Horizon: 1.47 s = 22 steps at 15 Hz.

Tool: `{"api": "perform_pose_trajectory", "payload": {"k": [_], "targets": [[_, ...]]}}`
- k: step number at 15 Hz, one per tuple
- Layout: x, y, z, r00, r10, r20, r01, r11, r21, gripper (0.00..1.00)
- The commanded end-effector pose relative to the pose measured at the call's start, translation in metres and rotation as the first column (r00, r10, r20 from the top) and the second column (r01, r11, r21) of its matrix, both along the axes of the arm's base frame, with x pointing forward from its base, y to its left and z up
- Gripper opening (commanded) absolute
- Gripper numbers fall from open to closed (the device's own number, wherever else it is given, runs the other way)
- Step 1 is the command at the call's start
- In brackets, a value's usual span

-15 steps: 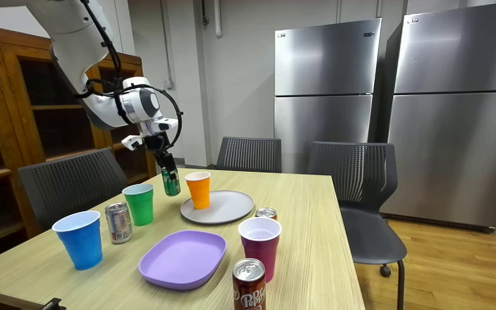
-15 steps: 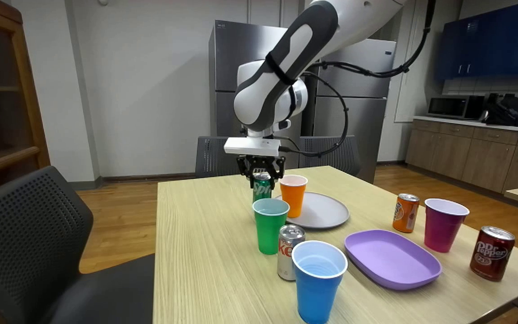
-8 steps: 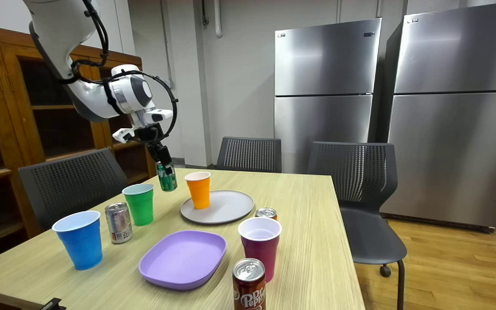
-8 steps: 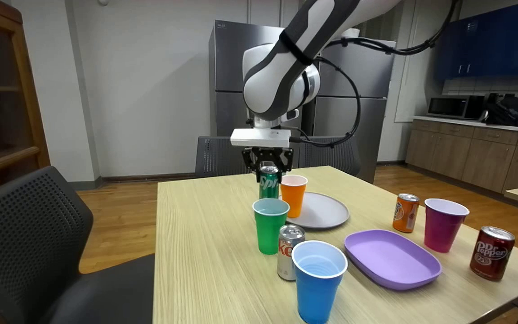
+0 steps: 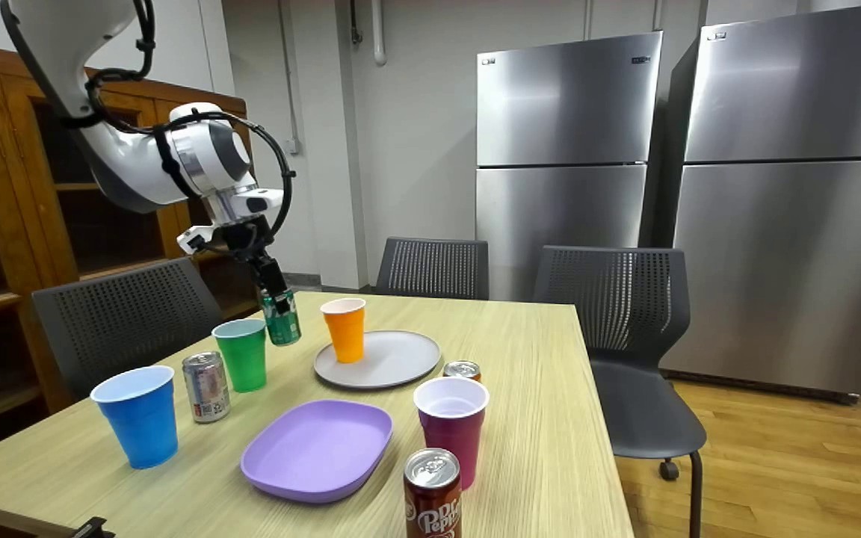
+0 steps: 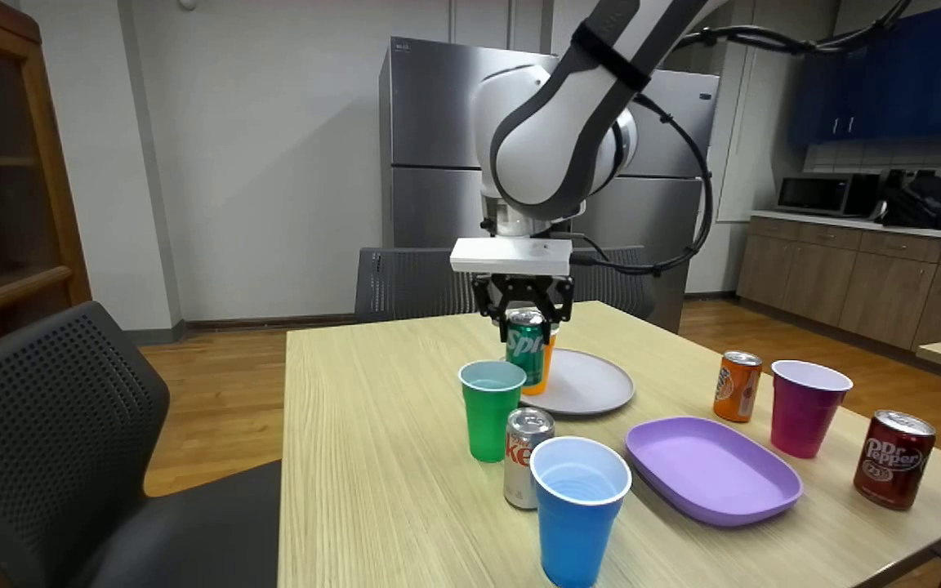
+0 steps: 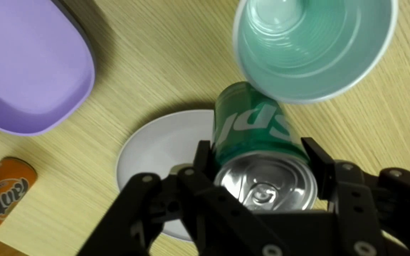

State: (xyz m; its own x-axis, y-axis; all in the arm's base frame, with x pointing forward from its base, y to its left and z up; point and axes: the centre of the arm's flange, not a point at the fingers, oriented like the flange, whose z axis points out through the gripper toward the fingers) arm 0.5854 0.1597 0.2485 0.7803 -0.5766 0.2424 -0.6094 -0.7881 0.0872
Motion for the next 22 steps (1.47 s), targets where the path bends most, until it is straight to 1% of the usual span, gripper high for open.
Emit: {"api": "perform_pose_trajectory", "payload": {"k": [1,5,9,12,16,22], "targets": [[-0.049,-0.016,0.014,0.999,-0.046,0.028,0.046,0.999,0.003,0.39],[-0.079,-0.032,0.01,0.995,-0.104,0.012,0.104,0.995,-0.002,0.39],[-0.098,-0.057,0.005,0.987,-0.158,-0.01,0.158,0.987,-0.018,0.39],[-0.102,-0.079,-0.001,0.983,-0.177,-0.039,0.176,0.984,-0.027,0.39],[-0.103,-0.1,-0.018,0.974,-0.213,-0.074,0.211,0.977,-0.035,0.39],[-0.103,-0.118,-0.038,0.963,-0.244,-0.111,0.24,0.969,-0.055,0.39]]}}
